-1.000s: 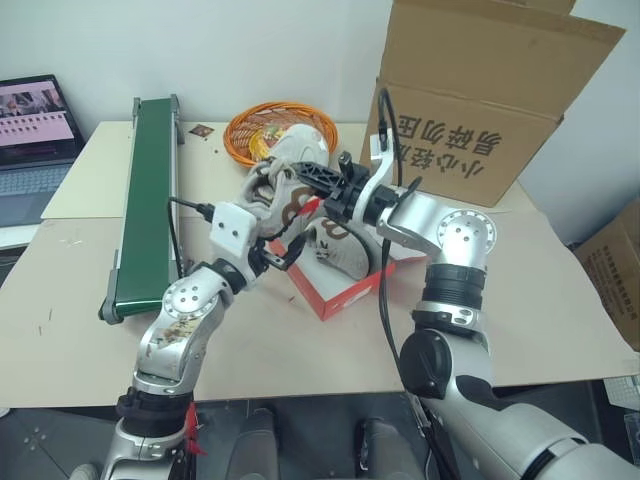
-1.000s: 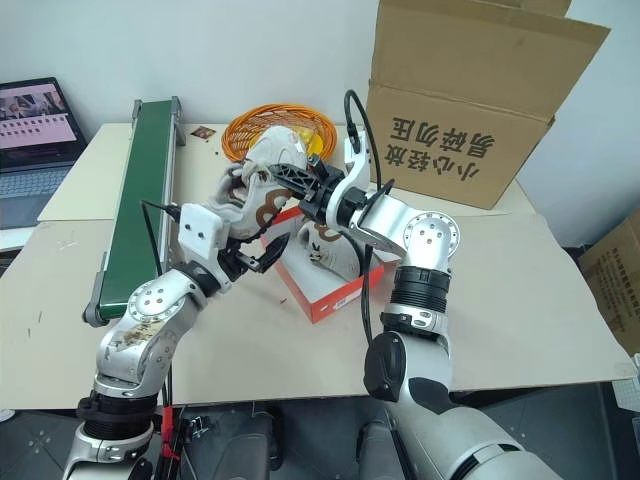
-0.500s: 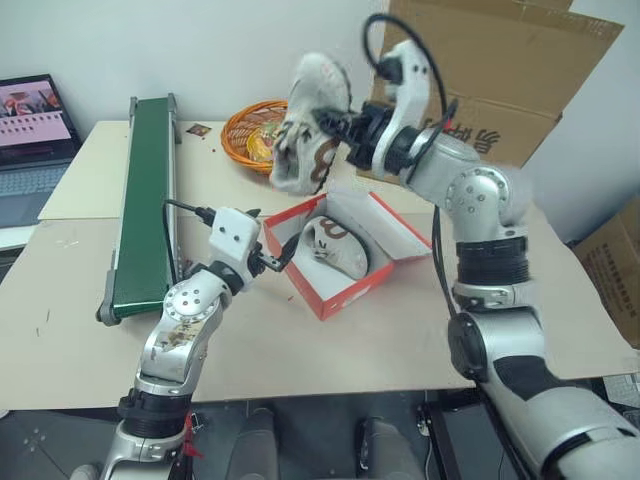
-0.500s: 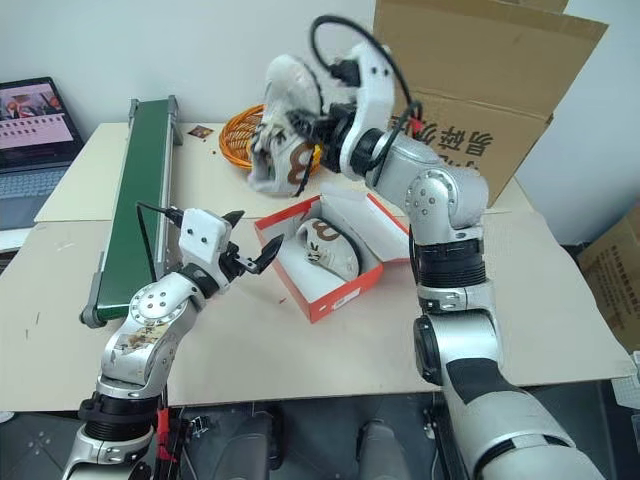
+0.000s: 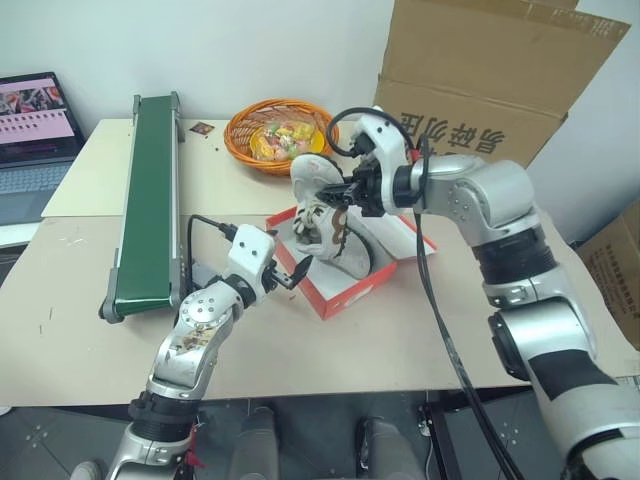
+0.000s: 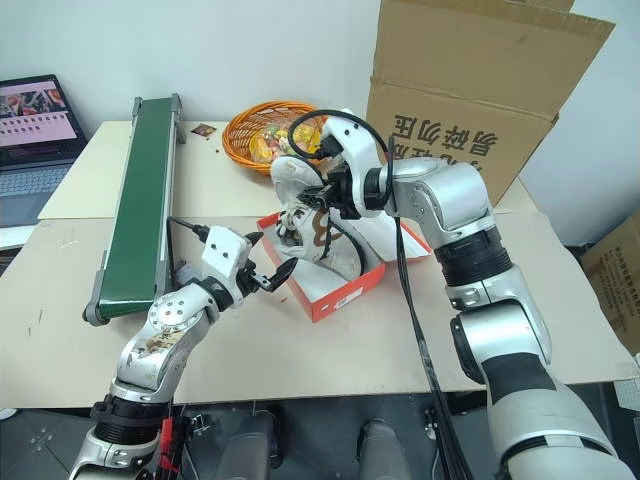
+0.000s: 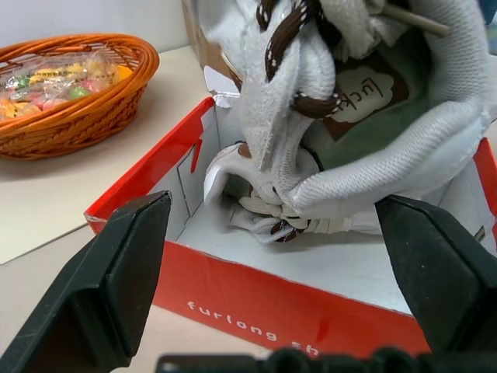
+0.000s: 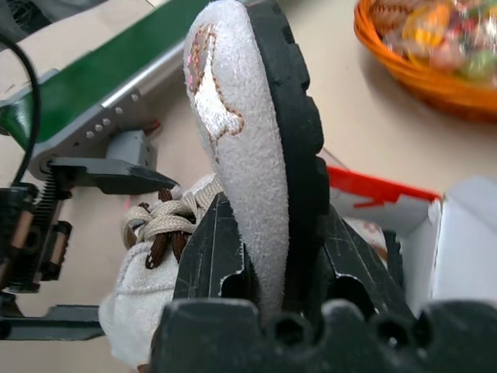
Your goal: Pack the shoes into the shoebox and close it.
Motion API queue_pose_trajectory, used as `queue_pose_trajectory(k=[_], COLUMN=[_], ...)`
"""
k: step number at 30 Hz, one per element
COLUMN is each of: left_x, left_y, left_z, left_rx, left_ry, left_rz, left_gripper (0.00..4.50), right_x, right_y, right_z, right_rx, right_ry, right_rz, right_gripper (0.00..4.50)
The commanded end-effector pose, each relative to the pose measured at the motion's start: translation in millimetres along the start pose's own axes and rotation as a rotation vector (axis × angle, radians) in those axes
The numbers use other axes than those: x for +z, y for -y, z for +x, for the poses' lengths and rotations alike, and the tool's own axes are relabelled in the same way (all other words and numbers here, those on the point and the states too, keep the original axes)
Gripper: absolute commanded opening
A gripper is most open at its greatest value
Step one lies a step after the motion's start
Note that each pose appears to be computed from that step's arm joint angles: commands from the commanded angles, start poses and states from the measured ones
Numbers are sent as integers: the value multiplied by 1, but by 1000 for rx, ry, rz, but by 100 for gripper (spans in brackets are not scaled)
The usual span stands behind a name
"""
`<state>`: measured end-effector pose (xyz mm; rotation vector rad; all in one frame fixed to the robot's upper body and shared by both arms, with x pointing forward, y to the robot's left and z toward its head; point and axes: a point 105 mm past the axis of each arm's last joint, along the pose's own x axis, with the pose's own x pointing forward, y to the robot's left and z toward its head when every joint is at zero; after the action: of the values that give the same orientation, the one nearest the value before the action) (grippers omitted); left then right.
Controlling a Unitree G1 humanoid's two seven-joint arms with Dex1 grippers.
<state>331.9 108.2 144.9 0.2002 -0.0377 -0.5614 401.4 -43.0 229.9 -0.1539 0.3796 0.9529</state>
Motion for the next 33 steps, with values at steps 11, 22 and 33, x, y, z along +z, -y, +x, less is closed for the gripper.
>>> queue_pose_trajectory(k=[11,22,33], left_x=[49,48,46], left_y=[-8,-6,-11], left_z=[-76,-80,-77], left_rx=[-205,-225,-201], left_ry=[-18,-50,-56], left_rz=[194,182,173], left_gripper=[444,444,444], right_x=[-27,-71,-95], right_y=[11,8,3], right_z=[-2,17,60], right_rx=[13,31,8], right_ry=[-187,-343,-425], right_rz=[33,-66,-247], right_gripper=[51,51,51])
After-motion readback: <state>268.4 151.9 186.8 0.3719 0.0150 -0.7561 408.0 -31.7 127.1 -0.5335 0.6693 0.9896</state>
